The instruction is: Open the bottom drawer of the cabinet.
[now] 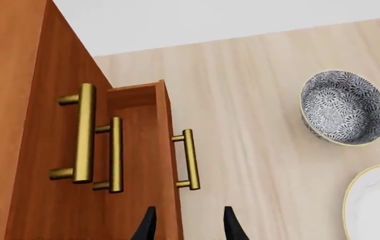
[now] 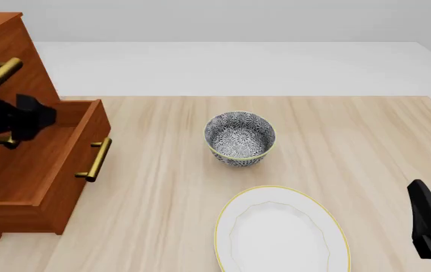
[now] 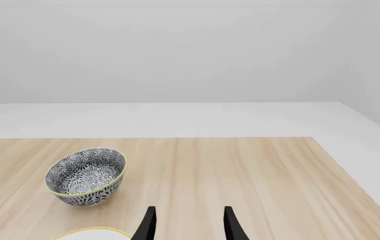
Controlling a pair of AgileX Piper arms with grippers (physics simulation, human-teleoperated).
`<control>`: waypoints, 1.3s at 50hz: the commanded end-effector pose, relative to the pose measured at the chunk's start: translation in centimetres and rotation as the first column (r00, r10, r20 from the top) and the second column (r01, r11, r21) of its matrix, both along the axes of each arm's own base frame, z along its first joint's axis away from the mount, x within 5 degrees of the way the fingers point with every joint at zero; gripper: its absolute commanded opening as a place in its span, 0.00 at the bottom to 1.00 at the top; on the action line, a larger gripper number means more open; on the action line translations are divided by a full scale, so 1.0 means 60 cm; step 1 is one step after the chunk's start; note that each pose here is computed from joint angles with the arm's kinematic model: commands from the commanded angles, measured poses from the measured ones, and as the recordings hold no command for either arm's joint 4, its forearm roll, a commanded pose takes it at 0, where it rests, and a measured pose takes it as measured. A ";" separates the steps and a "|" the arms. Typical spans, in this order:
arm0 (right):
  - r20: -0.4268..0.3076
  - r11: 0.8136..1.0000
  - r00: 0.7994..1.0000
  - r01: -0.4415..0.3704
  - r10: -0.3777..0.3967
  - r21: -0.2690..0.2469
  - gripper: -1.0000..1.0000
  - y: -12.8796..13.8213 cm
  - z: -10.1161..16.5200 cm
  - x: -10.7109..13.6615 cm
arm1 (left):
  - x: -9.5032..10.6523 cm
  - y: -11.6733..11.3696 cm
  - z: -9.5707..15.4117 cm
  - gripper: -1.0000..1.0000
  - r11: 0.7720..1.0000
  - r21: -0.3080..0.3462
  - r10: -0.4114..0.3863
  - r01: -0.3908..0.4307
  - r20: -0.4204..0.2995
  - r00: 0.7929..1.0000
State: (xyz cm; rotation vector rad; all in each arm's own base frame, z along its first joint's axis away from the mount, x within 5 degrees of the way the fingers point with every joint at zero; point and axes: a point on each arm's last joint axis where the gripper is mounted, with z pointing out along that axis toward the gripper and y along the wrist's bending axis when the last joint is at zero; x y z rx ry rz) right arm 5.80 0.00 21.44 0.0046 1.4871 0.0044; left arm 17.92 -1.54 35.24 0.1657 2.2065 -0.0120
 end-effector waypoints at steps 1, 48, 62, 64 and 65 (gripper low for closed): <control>0.000 1.000 1.000 0.000 0.000 0.000 1.00 0.000 0.000 0.000 | 0.008 0.009 0.004 1.00 0.999 -0.003 0.035 -0.035 -0.011 0.999; 0.000 1.000 1.000 0.000 0.000 0.000 1.00 0.000 0.000 0.000 | 0.050 0.022 -0.038 1.00 0.995 -0.020 0.096 -0.097 -0.063 0.993; 0.000 1.000 1.000 0.000 0.000 0.000 1.00 0.000 0.000 0.000 | 0.061 0.023 -0.056 1.00 0.994 -0.031 0.107 -0.110 -0.080 0.991; 0.000 1.000 1.000 0.000 0.000 0.000 1.00 0.000 0.000 0.000 | 0.062 0.023 -0.058 1.00 0.994 -0.029 0.107 -0.110 -0.081 0.991; 0.000 1.000 1.000 0.000 0.000 0.000 1.00 0.000 0.000 0.000 | 0.063 0.024 -0.060 1.00 0.993 -0.030 0.109 -0.112 -0.083 0.990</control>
